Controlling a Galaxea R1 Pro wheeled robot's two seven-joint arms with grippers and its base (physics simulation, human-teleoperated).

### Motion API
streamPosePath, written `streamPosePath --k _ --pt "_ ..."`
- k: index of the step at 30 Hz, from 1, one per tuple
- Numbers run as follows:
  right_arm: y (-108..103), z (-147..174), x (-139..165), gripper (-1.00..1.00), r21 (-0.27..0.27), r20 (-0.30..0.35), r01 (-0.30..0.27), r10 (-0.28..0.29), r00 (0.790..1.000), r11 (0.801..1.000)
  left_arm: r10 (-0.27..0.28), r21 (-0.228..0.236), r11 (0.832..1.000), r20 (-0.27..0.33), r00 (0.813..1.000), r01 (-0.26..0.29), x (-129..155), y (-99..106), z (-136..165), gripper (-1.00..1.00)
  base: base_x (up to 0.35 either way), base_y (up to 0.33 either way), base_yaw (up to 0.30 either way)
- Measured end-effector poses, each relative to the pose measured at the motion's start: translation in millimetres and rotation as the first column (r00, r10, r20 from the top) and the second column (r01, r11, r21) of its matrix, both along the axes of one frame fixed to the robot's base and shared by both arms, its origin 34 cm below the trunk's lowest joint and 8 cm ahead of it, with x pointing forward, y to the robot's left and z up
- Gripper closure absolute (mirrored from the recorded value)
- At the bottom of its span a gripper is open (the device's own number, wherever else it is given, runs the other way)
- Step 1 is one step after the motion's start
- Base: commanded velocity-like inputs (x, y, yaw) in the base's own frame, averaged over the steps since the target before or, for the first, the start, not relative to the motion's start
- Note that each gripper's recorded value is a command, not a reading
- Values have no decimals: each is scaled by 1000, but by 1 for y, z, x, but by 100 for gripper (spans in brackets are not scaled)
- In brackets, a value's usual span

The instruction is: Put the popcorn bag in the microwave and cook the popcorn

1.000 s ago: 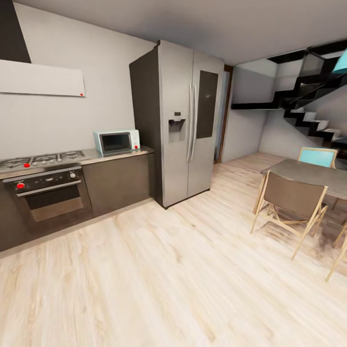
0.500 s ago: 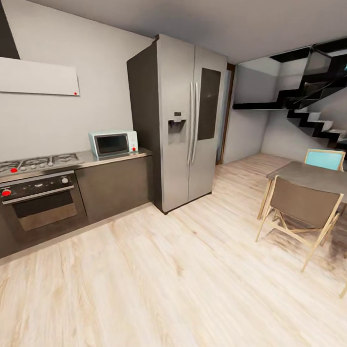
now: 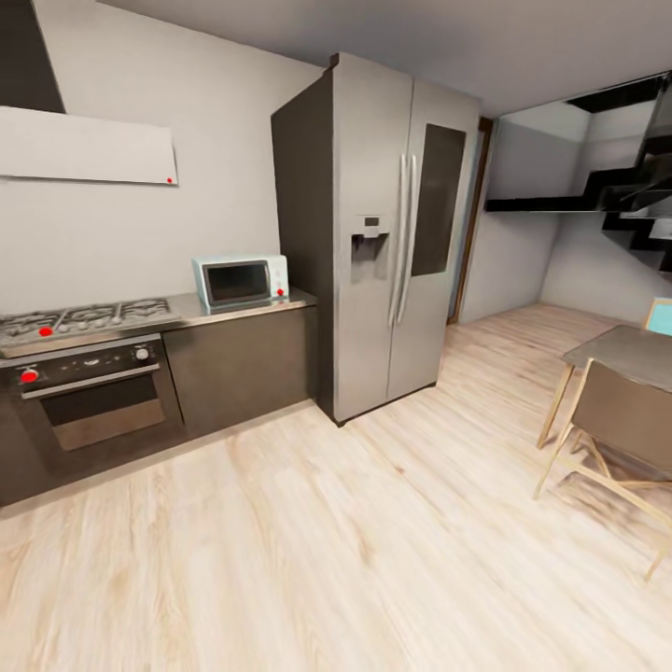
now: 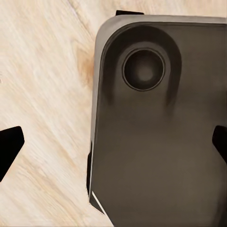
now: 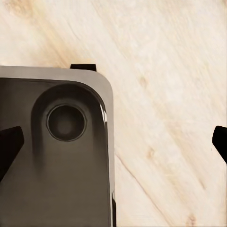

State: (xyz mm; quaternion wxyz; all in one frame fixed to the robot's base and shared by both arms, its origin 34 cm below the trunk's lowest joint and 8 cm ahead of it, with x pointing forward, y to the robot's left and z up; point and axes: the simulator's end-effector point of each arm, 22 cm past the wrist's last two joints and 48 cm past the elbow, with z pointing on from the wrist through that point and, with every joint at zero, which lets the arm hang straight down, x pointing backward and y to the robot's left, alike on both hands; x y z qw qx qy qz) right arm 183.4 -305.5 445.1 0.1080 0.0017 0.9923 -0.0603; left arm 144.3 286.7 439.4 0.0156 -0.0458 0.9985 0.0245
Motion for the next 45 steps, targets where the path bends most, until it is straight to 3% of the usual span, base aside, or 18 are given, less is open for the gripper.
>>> streamPosePath --k 8,19,45 --pt "0 0 0 -100 -1 0 0 0 1000 1000 0 0 1000 -1 1000 0 0 0 0 -100 340 0 241" --pt "0 0 0 -100 0 0 0 0 1000 1000 0 0 1000 -1 1000 0 0 0 0 -100 340 0 46" --pt "0 0 0 -100 -1 0 0 0 1000 1000 0 0 1000 -1 1000 0 0 0 0 -100 340 0 252"
